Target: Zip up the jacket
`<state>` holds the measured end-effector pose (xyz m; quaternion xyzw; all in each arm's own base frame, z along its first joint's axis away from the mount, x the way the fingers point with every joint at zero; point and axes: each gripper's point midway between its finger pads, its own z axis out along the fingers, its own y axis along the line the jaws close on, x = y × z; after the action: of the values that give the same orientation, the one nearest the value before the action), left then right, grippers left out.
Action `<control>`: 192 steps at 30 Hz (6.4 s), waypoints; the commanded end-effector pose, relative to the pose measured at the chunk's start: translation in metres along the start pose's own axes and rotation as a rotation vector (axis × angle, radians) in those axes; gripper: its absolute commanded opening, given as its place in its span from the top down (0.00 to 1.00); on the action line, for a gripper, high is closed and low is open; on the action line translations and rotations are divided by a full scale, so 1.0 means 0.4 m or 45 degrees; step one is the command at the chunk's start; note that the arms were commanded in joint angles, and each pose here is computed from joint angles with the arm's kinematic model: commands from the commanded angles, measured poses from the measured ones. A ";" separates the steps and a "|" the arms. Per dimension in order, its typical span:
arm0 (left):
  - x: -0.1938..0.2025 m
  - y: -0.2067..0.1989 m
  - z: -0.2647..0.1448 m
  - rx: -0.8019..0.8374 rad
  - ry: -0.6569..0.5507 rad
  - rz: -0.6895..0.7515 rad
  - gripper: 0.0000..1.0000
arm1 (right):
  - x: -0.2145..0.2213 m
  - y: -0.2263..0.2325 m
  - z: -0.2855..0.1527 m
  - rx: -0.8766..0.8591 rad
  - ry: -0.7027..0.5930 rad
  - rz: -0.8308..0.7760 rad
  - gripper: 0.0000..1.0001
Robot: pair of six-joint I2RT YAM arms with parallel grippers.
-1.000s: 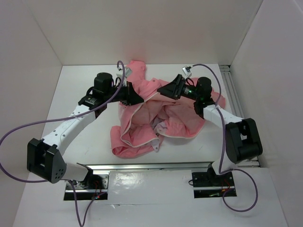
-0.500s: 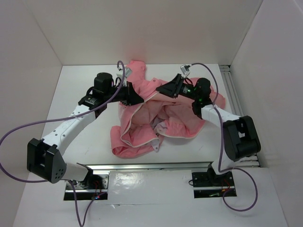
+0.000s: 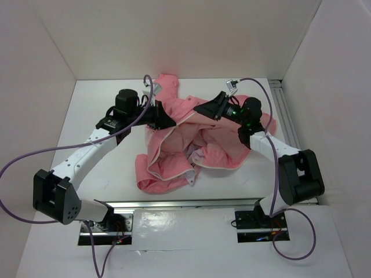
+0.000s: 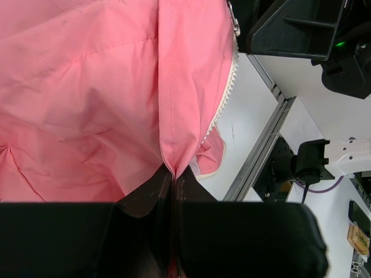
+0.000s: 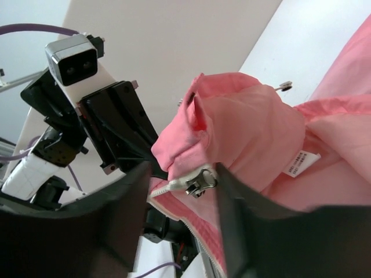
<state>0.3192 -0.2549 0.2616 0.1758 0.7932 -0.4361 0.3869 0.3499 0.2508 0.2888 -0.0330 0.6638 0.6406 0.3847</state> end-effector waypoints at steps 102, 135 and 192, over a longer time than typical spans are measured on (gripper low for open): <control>-0.142 -0.120 0.166 0.699 0.237 0.082 0.20 | -0.020 0.103 -0.046 0.055 0.218 -0.460 1.00; -0.150 -0.118 0.167 0.785 0.227 0.021 1.00 | -0.006 0.080 -0.076 0.183 0.286 -0.513 0.44; -0.203 0.334 -0.099 -0.396 -0.264 -0.473 1.00 | -0.033 -0.036 0.183 1.113 0.098 -0.748 0.25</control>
<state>0.4364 -0.1465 0.2551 -0.0649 0.8306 -0.3894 0.3929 0.4172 0.3260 0.1926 -0.0576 0.8842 0.1648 0.4334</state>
